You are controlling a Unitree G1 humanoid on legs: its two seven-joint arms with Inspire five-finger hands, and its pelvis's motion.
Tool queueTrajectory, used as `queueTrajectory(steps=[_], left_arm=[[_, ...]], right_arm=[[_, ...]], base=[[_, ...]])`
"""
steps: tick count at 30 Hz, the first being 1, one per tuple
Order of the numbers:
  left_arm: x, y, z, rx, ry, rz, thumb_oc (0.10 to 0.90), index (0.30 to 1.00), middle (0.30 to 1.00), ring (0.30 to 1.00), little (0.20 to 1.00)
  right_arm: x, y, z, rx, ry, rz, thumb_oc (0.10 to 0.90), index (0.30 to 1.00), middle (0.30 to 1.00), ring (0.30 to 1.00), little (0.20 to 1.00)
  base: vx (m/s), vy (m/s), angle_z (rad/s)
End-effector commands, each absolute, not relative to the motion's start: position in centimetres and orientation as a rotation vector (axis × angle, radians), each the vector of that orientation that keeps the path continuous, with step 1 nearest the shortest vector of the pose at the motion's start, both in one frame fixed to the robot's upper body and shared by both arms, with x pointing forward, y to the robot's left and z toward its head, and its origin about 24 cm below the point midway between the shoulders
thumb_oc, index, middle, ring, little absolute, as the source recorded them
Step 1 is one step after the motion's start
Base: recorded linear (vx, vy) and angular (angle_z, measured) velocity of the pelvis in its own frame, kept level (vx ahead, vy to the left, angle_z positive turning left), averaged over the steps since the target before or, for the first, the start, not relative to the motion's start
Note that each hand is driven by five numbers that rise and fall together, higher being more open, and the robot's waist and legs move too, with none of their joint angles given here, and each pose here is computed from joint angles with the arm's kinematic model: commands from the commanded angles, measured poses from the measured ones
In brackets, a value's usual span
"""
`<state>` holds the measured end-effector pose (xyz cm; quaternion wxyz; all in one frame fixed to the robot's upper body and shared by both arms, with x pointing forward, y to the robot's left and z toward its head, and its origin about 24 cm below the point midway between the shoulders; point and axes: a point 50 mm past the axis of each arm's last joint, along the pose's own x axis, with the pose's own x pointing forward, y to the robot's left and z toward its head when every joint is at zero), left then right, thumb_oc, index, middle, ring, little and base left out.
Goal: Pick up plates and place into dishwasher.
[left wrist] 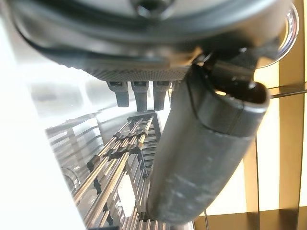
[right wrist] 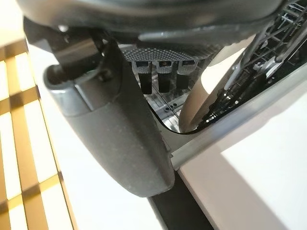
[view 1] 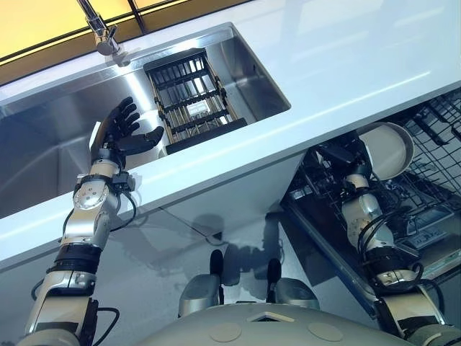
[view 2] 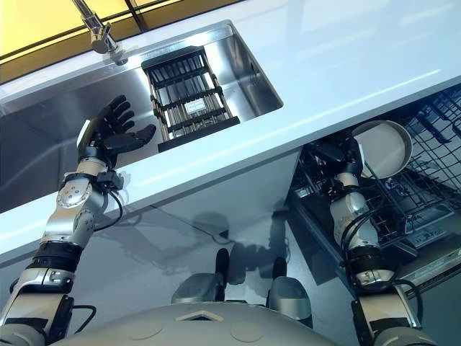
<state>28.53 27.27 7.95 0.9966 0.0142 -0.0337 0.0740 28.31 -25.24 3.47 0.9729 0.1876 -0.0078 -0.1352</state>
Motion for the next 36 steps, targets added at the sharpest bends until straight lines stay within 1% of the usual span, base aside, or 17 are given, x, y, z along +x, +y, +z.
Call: queueTrajectory(steps=[1, 3, 4, 7, 11, 12, 15, 24, 25, 31, 36], left_arm=[[27.9, 28.3, 12.0, 0.06, -0.31, 0.187, 0.8, 0.9, 0.9, 0.9, 0.9], [27.4, 28.5, 12.2, 0.059, -0.312, 0.198, 0.8, 0.9, 0.9, 0.9, 0.9], [27.0, 28.8, 12.3, 0.063, -0.317, 0.21, 0.8, 0.9, 0.9, 0.9, 0.9], [26.2, 29.7, 12.4, 0.066, -0.325, 0.247, 0.8, 0.9, 0.9, 0.9, 0.9], [25.6, 30.7, 12.2, 0.064, -0.332, 0.295, 0.8, 0.9, 0.9, 0.9, 0.9], [25.6, 30.9, 12.2, 0.061, -0.332, 0.306, 0.8, 0.9, 0.9, 0.9, 0.9], [25.6, 31.1, 12.2, 0.053, -0.33, 0.324, 0.8, 0.9, 0.9, 0.9, 0.9], [26.9, 30.2, 12.7, 0.06, -0.322, 0.287, 0.8, 0.9, 0.9, 0.9, 0.9], [27.0, 30.1, 12.8, 0.063, -0.32, 0.28, 0.8, 0.9, 0.9, 0.9, 0.9], [27.8, 29.6, 13.5, 0.078, -0.322, 0.256, 0.8, 0.9, 0.9, 0.9, 0.9], [28.3, 29.5, 14.5, 0.087, -0.339, 0.237, 0.8, 0.9, 0.9, 0.9, 0.9]], right_arm=[[30.5, -23.8, 13.3, 0.298, -0.495, -0.226, 0.8, 0.9, 0.9, 0.9, 0.9], [29.3, -25.3, 12.3, 0.185, -0.459, -0.283, 0.8, 0.9, 0.9, 0.9, 0.9], [28.1, -26.5, 11.7, 0.084, -0.437, -0.315, 0.8, 0.9, 0.9, 0.9, 0.9], [25.9, -28.6, 11.4, -0.026, -0.423, -0.365, 0.8, 0.9, 0.9, 0.9, 0.9], [23.7, -30.6, 10.6, 0.006, -0.423, -0.477, 0.8, 0.9, 0.9, 0.9, 0.9], [23.2, -31.2, 10.1, 0.017, -0.413, -0.533, 0.8, 0.9, 0.9, 0.9, 0.9], [22.6, -32.5, 9.1, 0.046, -0.372, -0.624, 0.8, 0.9, 0.9, 0.9, 0.9], [21.9, -35.0, 5.4, 0.045, -0.178, -0.768, 0.8, 0.9, 0.9, 0.9, 0.9], [21.6, -35.6, 4.8, 0.03, -0.142, -0.824, 0.8, 0.9, 0.9, 0.9, 0.9], [20.9, -37.3, 3.1, 0.015, -0.022, -0.948, 0.8, 0.9, 0.9, 0.9, 0.9], [20.4, -38.7, 2.1, 0.062, 0.071, -1.084, 0.8, 0.9, 0.9, 0.9, 0.9]], base=[[-0.04, 0.07, 0.02], [-0.06, 0.089, 0.04], [-0.05, 0.08, 0.06], [-0.05, 0.054, -0.01], [-0.04, 0.043, -0.18], [-0.04, 0.032, -0.18], [-0.02, 0.036, -0.24], [0.0, -0.007, -0.12], [0.01, -0.054, 0.03], [0.02, -0.065, 0.05], [0.02, -0.072, 0.09]])
